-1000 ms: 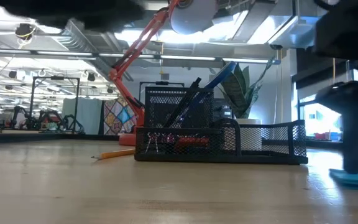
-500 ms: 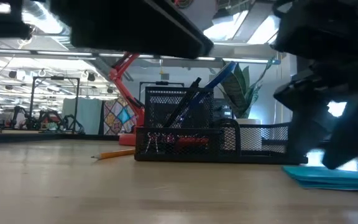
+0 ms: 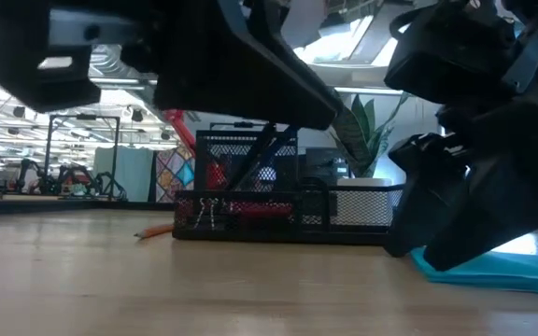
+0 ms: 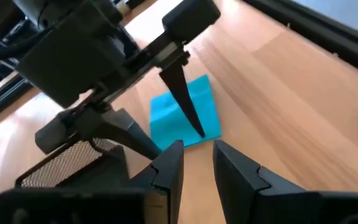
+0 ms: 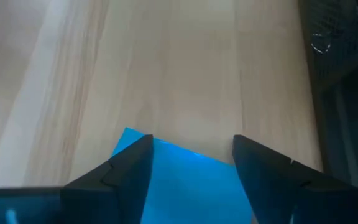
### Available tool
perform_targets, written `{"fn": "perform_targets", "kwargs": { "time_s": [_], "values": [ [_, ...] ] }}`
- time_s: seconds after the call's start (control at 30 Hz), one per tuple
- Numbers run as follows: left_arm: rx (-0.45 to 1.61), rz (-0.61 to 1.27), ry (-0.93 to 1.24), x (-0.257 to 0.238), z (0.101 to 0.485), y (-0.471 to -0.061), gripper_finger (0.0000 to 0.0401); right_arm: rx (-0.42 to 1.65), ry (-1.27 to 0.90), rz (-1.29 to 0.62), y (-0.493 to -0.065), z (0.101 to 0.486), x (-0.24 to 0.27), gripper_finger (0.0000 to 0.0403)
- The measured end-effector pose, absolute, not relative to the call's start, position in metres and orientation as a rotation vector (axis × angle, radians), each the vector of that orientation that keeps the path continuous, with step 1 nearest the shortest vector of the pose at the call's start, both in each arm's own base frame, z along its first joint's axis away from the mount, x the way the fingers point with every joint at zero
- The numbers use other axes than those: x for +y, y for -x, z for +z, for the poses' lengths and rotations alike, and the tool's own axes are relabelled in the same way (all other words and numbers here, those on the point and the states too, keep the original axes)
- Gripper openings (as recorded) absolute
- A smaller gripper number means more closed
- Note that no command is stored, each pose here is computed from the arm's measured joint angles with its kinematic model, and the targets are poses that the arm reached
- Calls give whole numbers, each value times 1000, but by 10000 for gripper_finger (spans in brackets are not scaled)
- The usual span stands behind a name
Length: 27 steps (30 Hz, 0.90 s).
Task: Pick and place office supplies into organizer
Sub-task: Put the sticky notes into the black desk organizer
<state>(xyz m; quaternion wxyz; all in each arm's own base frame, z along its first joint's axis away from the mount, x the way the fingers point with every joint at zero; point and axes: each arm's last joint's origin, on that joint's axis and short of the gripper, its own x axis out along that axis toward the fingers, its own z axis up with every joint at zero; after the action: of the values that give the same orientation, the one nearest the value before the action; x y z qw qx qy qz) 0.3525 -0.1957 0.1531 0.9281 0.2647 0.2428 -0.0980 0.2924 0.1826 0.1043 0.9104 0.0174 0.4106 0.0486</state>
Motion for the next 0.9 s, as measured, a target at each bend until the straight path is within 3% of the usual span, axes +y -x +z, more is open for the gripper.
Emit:
{"fn": "perform_targets", "kwargs": {
  "time_s": [0.47,0.9],
  "values": [
    [412,-240,-514,-181,161,-367,77,872,100,162,-310,139,199,225],
    [417,-276,-524,-194,132,-395,75,1134,130,76,-286,173,228,225]
  ]
}}
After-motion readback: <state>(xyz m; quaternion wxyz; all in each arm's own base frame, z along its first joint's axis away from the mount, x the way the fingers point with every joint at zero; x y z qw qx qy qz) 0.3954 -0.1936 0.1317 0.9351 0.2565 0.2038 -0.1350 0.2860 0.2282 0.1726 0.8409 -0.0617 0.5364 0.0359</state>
